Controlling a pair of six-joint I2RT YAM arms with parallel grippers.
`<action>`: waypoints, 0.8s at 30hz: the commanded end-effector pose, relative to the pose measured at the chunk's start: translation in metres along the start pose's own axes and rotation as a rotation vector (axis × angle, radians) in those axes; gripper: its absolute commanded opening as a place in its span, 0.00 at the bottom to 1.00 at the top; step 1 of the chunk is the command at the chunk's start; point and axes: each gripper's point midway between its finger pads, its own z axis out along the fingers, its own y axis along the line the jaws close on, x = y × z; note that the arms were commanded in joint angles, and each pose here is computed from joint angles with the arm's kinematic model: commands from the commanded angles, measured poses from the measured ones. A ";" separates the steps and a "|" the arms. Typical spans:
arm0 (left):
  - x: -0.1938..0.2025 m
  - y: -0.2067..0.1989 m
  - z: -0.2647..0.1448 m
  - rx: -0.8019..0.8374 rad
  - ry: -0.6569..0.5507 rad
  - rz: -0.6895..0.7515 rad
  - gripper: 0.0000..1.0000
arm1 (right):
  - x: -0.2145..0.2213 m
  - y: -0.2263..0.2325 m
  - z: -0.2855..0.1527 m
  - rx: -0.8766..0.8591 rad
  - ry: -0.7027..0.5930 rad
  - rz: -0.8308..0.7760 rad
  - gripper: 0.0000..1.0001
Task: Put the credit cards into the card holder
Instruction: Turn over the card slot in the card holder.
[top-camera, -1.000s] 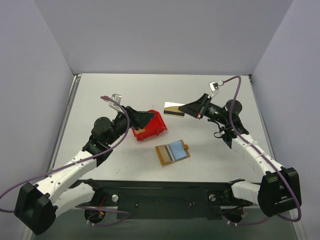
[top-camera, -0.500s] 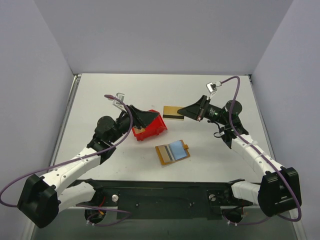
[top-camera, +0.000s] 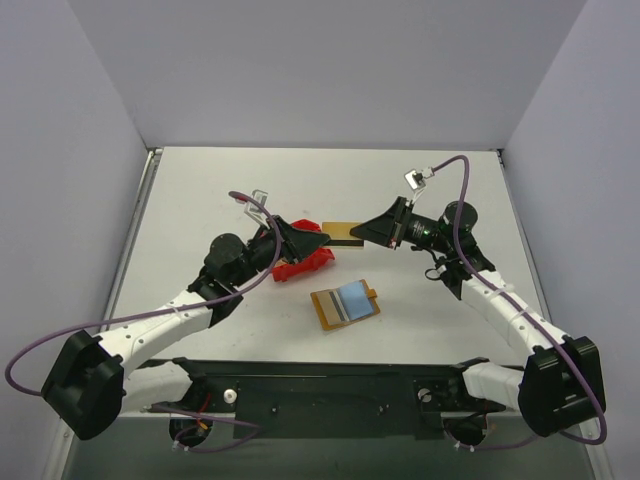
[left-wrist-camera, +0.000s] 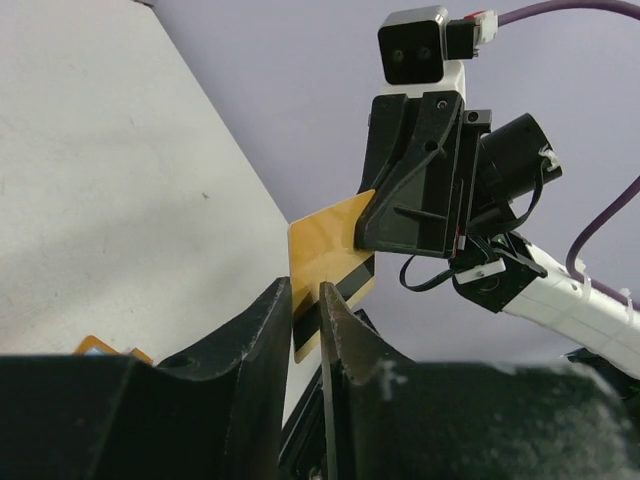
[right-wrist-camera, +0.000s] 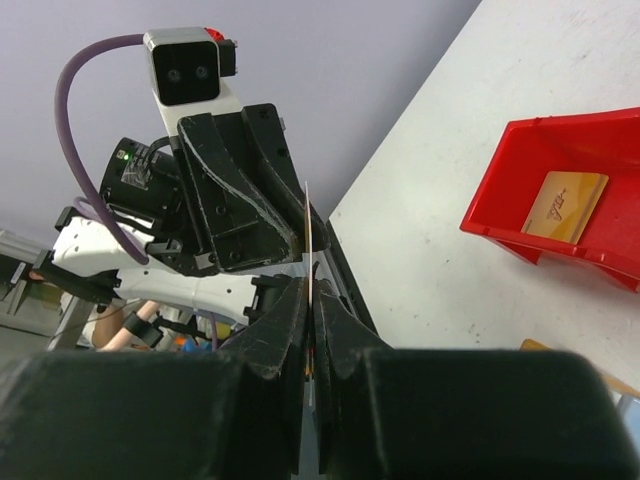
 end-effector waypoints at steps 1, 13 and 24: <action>-0.022 -0.040 0.004 0.124 -0.054 0.024 0.24 | -0.010 0.025 -0.001 -0.056 -0.018 -0.119 0.00; -0.016 -0.059 0.013 0.215 -0.006 -0.005 0.23 | -0.008 0.026 -0.004 -0.051 -0.025 -0.125 0.00; -0.001 -0.076 0.010 0.274 0.131 0.057 0.00 | 0.004 0.030 -0.014 -0.007 0.058 -0.190 0.34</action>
